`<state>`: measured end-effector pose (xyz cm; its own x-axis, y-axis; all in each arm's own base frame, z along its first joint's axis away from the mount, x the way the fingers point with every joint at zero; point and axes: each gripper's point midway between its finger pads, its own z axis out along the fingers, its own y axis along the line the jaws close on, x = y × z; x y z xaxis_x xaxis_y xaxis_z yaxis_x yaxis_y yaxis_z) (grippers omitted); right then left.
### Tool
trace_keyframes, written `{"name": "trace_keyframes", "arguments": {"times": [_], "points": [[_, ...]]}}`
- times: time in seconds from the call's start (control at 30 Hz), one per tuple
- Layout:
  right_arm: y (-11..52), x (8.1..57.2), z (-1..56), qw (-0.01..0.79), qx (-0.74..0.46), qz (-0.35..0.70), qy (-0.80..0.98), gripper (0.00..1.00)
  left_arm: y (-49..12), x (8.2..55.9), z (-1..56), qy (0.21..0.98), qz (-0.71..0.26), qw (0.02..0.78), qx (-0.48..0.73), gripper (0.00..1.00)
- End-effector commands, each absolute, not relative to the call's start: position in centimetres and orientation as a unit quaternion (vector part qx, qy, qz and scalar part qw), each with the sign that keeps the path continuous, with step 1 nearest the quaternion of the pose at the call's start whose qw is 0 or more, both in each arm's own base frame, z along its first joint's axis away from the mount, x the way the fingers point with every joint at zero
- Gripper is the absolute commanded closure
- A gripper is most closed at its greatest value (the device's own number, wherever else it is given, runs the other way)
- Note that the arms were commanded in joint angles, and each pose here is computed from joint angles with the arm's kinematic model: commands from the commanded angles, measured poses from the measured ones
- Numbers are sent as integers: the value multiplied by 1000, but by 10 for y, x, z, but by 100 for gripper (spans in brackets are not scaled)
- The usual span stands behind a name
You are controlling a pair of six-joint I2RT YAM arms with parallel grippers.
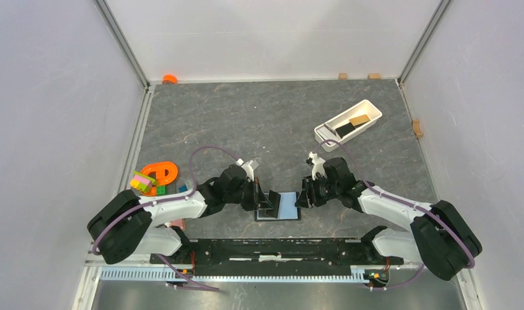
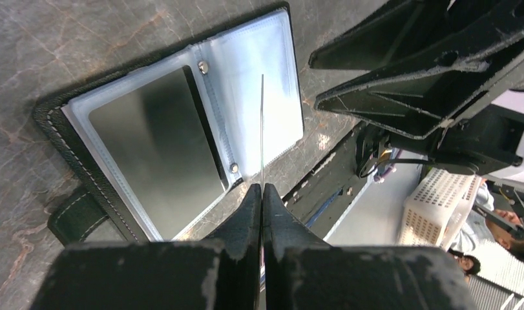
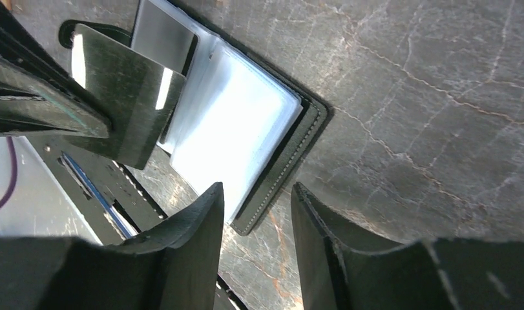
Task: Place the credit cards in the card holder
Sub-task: Insert the credit card into the card holder.
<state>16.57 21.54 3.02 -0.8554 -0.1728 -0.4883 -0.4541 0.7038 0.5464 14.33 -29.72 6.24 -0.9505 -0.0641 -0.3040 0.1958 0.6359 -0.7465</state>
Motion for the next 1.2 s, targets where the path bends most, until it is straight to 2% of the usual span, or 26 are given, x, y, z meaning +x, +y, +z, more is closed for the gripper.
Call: {"name": "trace_keyframes", "arguments": {"times": [0.0,0.13,0.23,0.43,0.77,0.93,1.17], "points": [[233,179,46,245,-163,370,881,54,-297,154,61,889,-423,173,1,98],[233,179,42,247,-170,344,890,53,-290,155,56,892,-413,183,-10,98],[220,185,32,257,-171,270,912,46,-288,155,55,892,-411,185,-13,98],[206,189,29,282,-181,176,926,39,-288,155,56,891,-414,187,-11,98],[229,182,38,298,-209,153,919,27,-288,153,57,888,-419,187,-6,98],[240,174,33,286,-228,145,919,28,-288,152,59,886,-424,189,-4,98],[238,165,17,260,-237,129,927,38,-290,149,60,883,-431,184,1,98]]}}
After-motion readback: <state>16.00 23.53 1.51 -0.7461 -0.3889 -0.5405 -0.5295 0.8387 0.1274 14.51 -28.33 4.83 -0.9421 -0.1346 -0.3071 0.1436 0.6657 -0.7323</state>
